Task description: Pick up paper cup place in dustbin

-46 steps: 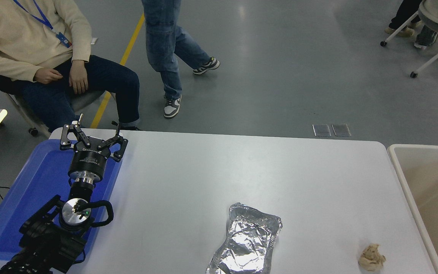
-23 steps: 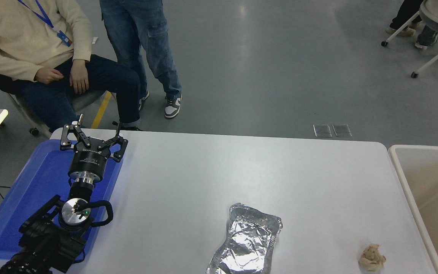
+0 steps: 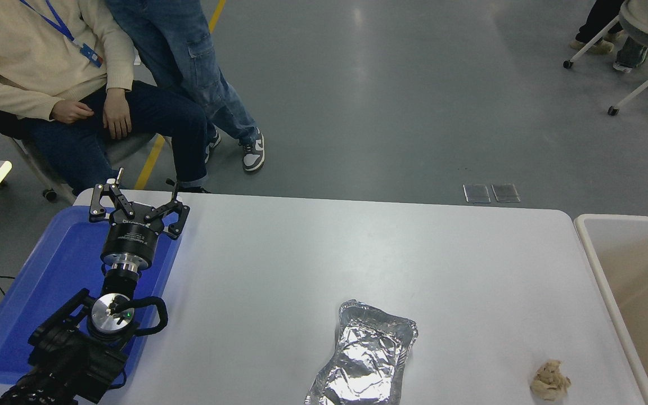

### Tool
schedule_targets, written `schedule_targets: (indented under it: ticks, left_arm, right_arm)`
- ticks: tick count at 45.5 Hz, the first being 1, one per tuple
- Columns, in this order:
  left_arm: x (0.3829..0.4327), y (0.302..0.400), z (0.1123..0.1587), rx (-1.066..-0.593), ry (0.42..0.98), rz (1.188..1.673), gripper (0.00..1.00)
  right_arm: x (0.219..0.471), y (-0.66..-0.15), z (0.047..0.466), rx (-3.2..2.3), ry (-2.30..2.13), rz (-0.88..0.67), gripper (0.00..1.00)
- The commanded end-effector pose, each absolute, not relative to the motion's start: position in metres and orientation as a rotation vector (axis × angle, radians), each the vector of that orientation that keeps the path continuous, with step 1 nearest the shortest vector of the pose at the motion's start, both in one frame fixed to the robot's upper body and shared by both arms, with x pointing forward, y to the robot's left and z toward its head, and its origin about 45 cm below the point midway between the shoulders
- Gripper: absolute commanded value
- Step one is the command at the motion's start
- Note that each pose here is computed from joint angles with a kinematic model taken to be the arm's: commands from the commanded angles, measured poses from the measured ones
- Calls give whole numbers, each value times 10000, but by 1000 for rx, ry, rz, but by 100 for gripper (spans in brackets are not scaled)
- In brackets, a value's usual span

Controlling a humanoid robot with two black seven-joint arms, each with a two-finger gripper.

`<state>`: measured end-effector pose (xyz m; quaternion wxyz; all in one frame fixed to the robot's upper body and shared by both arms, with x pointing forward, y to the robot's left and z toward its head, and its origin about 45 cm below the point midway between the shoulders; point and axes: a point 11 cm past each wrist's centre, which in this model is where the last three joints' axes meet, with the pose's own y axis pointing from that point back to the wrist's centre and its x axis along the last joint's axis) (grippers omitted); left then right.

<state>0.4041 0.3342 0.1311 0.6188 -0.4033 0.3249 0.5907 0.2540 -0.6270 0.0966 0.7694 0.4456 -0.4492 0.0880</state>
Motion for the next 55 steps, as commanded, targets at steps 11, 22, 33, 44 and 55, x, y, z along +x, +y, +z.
schedule_targets:
  ticks: [11, 22, 33, 44, 55]
  left_arm:
    - [4041, 3338, 1308, -928, 748, 1359, 100]
    - [4041, 3338, 1308, -928, 748, 1359, 100]
    - [4041, 3338, 1308, -928, 748, 1359, 100]
    - [4040, 3345, 1311, -927, 747, 1360, 100]
    - [4041, 3344, 1310, -926, 748, 1359, 100]
  right_arm:
    - [2593, -6287, 1035, 936, -1074, 233, 95]
    - [2643, -6279, 1068, 941, -1121, 224, 98]
    - [2680, -6292, 1116, 949, -1233, 187, 98]
    - [2900, -6260, 1280, 992, -1607, 60, 100]
    - [3107, -6153, 1464, 1128, -1886, -67, 100]
